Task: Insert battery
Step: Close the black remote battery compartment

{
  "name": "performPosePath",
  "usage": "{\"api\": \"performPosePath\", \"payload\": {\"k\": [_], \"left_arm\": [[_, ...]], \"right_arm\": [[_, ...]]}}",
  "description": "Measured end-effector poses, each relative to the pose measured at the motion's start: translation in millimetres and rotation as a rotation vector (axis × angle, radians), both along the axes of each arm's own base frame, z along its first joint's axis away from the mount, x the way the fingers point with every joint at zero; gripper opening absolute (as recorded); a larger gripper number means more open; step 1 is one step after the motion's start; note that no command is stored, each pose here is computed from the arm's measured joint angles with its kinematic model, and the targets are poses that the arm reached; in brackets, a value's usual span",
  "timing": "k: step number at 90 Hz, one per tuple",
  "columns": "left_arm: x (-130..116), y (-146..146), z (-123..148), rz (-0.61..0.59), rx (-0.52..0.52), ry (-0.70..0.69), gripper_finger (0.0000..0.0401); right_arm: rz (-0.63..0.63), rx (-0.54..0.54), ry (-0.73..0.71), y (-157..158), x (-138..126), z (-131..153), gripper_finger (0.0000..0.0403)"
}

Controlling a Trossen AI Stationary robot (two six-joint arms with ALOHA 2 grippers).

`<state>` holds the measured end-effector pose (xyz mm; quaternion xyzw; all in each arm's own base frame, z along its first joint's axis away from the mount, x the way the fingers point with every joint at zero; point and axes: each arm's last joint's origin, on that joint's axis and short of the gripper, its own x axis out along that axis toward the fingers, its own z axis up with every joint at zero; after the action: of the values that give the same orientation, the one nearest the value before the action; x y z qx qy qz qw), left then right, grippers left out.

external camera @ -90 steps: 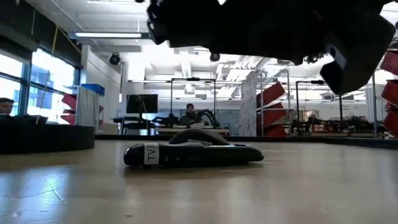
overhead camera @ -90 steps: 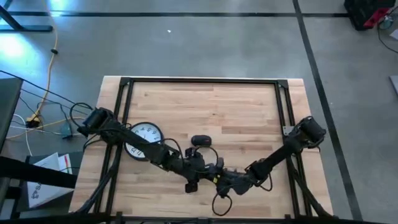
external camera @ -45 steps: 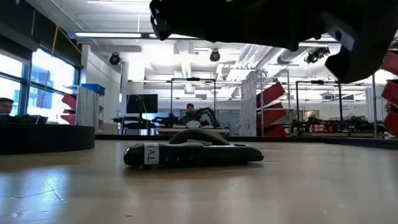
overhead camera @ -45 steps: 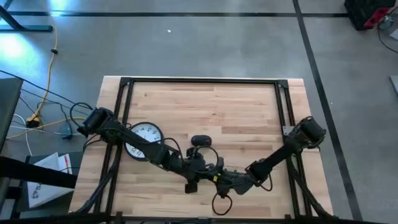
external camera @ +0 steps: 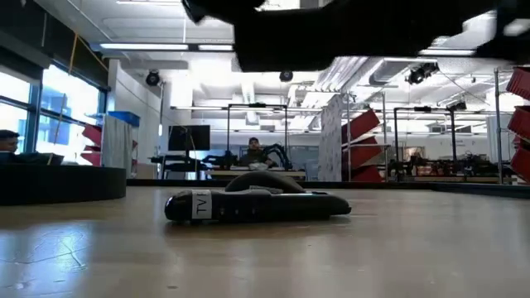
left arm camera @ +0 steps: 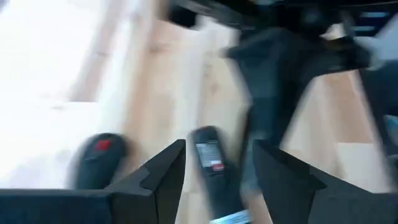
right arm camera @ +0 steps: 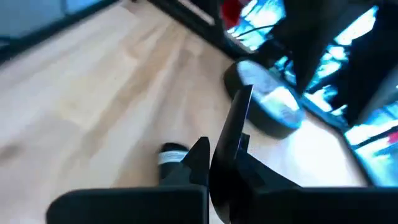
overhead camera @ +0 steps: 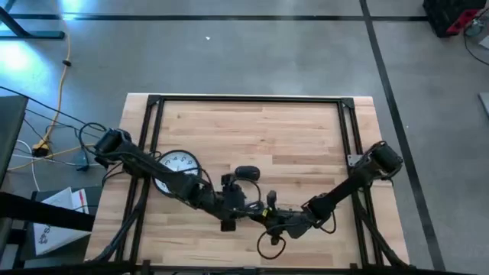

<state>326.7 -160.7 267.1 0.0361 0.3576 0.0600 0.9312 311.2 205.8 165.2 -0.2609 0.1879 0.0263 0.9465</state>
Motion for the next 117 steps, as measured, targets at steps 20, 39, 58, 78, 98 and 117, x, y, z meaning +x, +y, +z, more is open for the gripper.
{"api": "performPosePath", "payload": {"k": [20, 39, 58, 78, 98, 117], "left_arm": [[-25, -16, -1, 0.115, 0.174, -0.007, 0.0168], [-38, -32, -17, 0.169, 0.232, 0.015, 0.0168], [-38, -46, -37, 0.166, 0.200, 0.060, 0.0168], [-28, -57, -77, 0.183, 0.197, 0.132, 0.0168], [-9, -58, -96, 0.171, 0.200, 0.108, 0.0168], [-2, -50, -98, 0.196, 0.207, 0.096, 0.0168]], "right_arm": [[-0.049, 0.385, 0.103, -34, -7, 13, 0.0000], [0.096, 0.931, 0.038, -74, -37, 42, 0.0000], [0.070, 1.206, 0.118, -114, -78, 17, 0.0000], [0.139, 1.398, 0.175, -134, -96, -16, 0.0000], [0.046, 1.475, 0.284, -142, -76, -41, 0.0000], [-0.039, 1.503, 0.383, -146, -51, -69, 0.0000]]}}
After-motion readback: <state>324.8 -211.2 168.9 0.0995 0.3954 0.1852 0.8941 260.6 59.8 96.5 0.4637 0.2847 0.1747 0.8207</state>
